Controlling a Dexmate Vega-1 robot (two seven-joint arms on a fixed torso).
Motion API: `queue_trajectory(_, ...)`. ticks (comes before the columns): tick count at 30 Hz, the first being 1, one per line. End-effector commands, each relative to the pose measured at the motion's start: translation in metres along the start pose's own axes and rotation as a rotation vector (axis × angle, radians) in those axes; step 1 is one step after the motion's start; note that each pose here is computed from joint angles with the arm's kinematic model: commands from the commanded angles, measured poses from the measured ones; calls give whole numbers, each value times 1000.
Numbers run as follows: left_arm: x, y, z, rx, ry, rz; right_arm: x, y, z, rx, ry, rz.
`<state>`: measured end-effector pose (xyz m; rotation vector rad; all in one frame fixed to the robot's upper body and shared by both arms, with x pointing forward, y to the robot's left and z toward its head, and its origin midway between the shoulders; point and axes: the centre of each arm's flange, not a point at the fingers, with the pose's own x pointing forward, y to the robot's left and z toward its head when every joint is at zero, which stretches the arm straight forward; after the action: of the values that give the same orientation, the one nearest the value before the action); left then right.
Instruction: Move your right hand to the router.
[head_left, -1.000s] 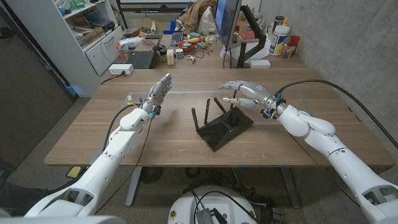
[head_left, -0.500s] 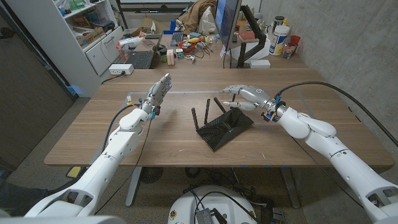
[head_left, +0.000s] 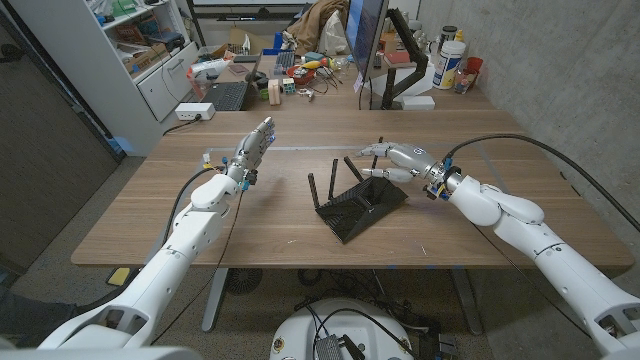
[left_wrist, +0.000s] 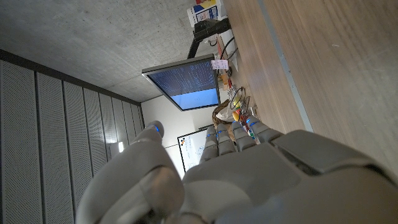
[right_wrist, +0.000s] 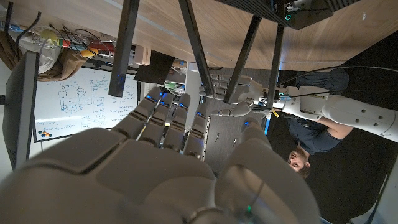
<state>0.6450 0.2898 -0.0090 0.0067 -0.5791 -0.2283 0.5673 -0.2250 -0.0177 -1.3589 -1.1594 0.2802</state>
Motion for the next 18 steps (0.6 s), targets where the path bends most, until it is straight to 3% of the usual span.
queue_trajectory(1, -2, 0, 1, 4, 2, 1, -7, 11, -6, 9, 28, 45)
queue_trajectory(18, -4, 2, 0, 4, 3, 5, -13, 29, -11, 29, 76, 84)
